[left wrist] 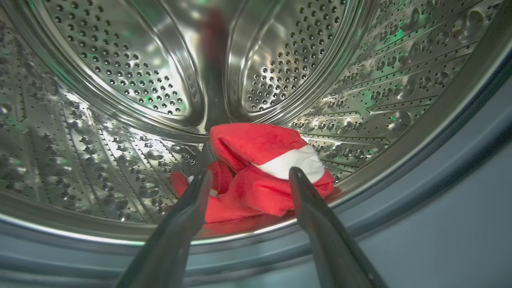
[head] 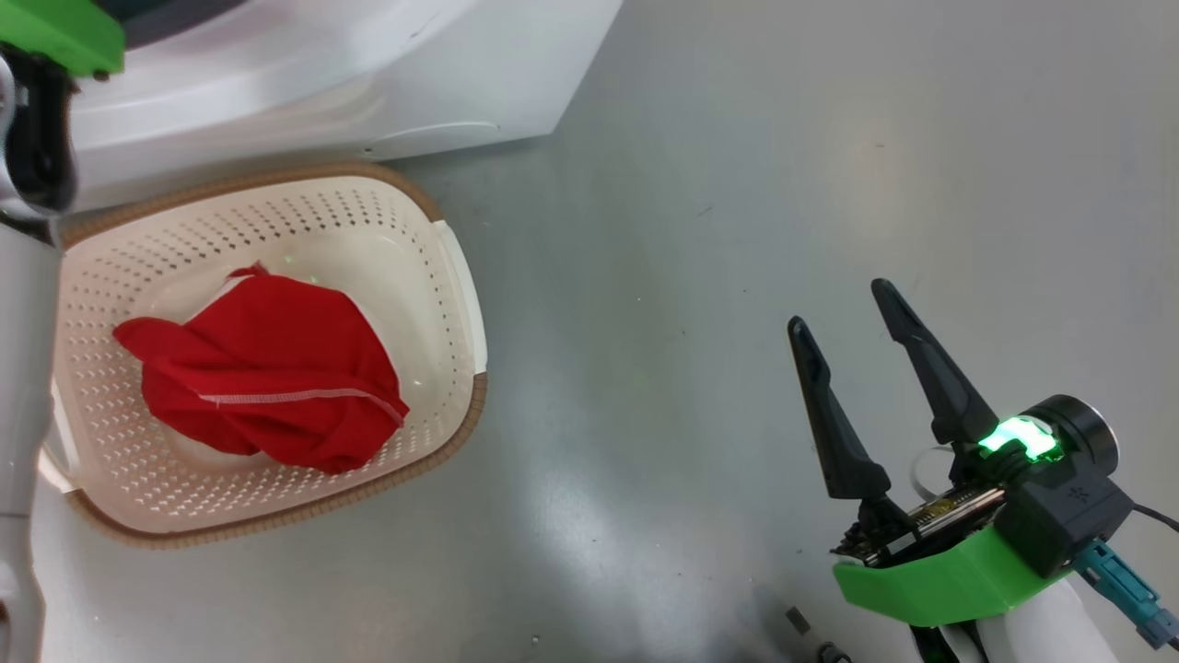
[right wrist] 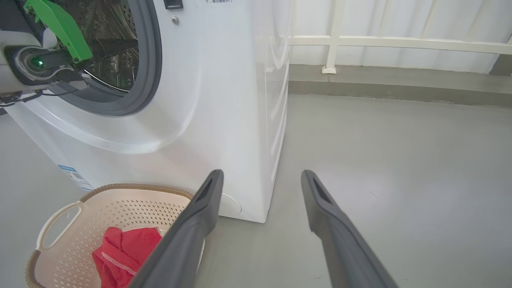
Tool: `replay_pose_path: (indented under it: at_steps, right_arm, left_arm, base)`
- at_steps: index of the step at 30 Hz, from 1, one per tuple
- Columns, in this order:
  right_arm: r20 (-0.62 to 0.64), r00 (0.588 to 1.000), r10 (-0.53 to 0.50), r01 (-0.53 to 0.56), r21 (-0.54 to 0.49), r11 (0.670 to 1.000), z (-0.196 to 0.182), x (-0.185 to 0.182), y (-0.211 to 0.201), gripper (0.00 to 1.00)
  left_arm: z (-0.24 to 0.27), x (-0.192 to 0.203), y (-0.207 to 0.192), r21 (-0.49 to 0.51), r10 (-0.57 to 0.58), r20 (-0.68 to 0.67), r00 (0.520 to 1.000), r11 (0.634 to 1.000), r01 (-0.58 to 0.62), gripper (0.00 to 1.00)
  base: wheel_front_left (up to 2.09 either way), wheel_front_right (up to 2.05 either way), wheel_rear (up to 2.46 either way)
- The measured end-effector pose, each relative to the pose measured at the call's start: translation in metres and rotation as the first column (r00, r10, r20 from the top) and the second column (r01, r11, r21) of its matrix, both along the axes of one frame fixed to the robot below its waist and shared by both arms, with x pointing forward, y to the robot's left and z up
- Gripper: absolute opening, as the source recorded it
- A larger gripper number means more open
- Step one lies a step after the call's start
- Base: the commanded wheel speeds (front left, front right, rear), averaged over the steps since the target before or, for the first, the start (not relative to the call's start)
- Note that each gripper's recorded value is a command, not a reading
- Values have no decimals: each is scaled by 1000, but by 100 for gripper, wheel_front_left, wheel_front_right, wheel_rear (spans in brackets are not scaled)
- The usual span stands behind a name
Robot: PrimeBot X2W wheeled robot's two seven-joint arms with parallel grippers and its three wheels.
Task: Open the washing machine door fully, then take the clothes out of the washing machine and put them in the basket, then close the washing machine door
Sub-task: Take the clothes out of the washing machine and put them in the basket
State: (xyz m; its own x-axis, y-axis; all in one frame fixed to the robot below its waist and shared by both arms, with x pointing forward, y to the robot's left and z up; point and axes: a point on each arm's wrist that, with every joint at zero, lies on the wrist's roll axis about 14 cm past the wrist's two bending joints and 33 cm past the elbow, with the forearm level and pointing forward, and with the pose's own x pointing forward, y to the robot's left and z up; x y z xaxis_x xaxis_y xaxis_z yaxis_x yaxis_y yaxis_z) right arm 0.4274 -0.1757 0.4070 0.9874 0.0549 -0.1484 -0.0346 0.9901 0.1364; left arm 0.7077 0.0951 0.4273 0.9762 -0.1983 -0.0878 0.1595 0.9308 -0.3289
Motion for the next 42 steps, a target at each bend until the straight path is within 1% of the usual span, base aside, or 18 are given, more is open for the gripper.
replay_pose_path:
  at_steps: [3,7,16,25,29,31,33,42]
  right_arm:
    - [-13,1000,3,-3,1,1000,-4,-2,1,100]
    - [-28,1000,-1,1,-3,1000,-7,-4,0,100]
    - [-53,999,-9,8,-4,1000,-13,-10,-2,100]
    - [-67,997,-27,26,-16,1000,-14,-15,-8,100]
    - [-66,997,-33,31,-21,999,-12,-17,-10,100]
    - [-66,997,-33,32,-22,999,-11,-18,-10,100]
    - [-66,997,-30,29,-20,999,-10,-19,-8,100]
    - [-68,997,-48,47,-22,999,-8,-23,-13,100]
  left_arm:
    - [-1,6,-4,-24,-5,-13,1000,1000,5,100]
    - [-8,12,-9,-32,-14,-39,999,999,12,100]
    - [-27,21,-15,-14,-30,-106,994,999,29,100]
    - [-36,28,-16,-2,-40,-143,989,999,40,100]
    - [-45,27,-16,20,-48,-191,980,998,53,100]
    - [-49,26,-18,54,-62,-213,975,996,75,100]
    - [-51,26,-20,53,-63,-230,971,996,78,100]
    - [-64,27,-16,107,-51,-272,961,991,83,100]
  base:
    - [0,0,0]
    - [0,0,0]
    - [0,0,0]
    - [0,0,0]
    - [0,0,0]
    - [0,0,0]
    - [0,0,0]
    - [0,0,0]
